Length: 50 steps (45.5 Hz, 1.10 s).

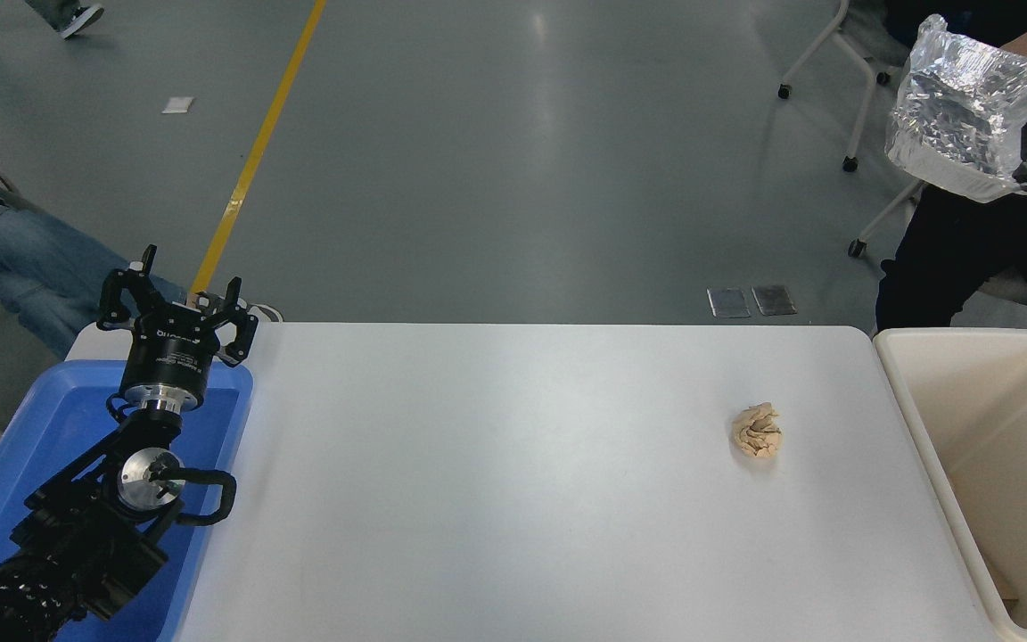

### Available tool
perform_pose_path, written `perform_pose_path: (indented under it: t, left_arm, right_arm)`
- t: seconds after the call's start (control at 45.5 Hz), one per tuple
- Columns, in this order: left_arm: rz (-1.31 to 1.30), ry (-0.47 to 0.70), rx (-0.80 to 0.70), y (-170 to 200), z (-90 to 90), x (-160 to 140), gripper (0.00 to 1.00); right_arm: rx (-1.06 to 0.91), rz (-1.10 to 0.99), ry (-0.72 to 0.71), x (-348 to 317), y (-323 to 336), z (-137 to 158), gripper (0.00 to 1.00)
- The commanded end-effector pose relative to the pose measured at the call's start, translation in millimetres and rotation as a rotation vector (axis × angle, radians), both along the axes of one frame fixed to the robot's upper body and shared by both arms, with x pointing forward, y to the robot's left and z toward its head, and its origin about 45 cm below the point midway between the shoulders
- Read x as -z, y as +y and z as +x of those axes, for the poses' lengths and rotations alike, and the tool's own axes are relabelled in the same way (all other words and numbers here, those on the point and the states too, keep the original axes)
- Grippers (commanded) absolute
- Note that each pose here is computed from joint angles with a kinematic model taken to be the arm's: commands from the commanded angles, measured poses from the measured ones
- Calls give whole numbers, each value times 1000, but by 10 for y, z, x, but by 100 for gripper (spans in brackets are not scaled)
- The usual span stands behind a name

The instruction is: Pick up foil plate and place in dustbin

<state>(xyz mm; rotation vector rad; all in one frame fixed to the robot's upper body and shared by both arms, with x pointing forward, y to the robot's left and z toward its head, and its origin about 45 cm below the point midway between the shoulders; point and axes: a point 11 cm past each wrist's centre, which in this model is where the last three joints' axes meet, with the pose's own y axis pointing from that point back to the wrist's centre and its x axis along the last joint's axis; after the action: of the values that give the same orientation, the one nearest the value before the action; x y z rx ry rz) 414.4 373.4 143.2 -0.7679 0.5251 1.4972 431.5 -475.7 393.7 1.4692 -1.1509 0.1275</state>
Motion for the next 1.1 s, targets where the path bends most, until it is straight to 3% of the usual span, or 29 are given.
perform_pose_path:
  t: [0.0,0.505,0.747,1.077]
  left_arm:
    - [-1,-1,-1,2,0,-2,99]
    - [1,1,-1,4,-1,3,99]
    - [0,0,0,0,0,0,99]
    - [-1,-1,-1,2,0,-2,99]
  right_arm:
    - [71,-45,13,134,-296,-40,0]
    - [395,-149,-73,1304,-1194,-289,0]
    - [542,-134,-120,1992,-1264,-645,0]
    - [690,-81,-64,2993,-1082,-1284,0]
